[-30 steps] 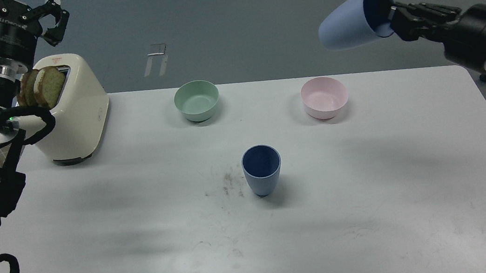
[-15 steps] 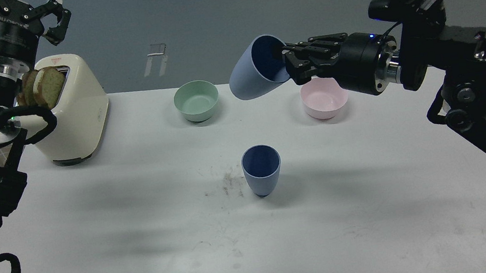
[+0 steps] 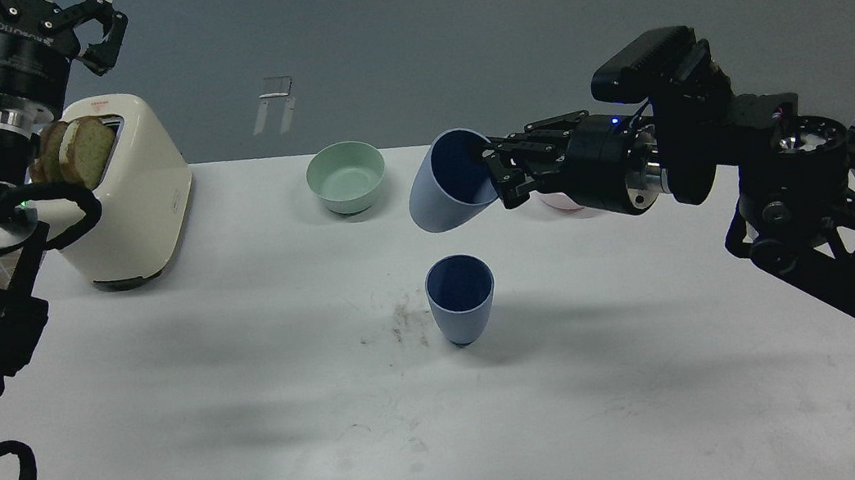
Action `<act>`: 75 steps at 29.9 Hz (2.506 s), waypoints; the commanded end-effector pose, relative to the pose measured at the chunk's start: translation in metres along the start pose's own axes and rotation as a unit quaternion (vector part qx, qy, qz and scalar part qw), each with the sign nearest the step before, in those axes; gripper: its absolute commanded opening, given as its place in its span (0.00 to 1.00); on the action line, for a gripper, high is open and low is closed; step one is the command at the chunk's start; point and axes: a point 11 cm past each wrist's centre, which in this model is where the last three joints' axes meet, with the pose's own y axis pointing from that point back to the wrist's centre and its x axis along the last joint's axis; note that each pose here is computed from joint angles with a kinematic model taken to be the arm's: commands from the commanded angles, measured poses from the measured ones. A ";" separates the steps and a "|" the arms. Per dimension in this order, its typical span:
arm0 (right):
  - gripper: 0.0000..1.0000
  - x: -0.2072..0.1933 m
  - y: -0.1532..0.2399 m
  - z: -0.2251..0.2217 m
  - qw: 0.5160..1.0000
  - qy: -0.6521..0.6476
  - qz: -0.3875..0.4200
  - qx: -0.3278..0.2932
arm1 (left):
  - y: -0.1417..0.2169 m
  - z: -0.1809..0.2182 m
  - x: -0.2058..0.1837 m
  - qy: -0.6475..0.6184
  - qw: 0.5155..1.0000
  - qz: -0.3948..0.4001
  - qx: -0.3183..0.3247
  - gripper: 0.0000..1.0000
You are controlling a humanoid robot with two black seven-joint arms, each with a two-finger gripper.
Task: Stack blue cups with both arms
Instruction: 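Lower the held cup into the center blue cup with the right gripper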
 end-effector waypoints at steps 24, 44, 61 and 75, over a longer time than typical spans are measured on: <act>0.00 -0.051 0.010 0.003 0.998 -0.036 -0.057 -0.003 | 0.000 0.002 0.000 -0.001 1.000 -0.004 -0.001 0.98; 0.00 -0.058 0.003 0.000 0.997 -0.044 -0.063 -0.009 | 0.001 0.000 0.001 0.000 1.000 -0.001 0.000 0.98; 0.12 -0.062 0.000 -0.001 0.997 -0.045 -0.067 -0.007 | 0.002 0.002 0.002 0.000 1.000 -0.003 -0.001 0.98; 0.37 -0.065 -0.005 -0.012 0.996 -0.053 -0.066 0.008 | 0.003 0.004 0.004 -0.002 1.000 -0.002 -0.002 0.98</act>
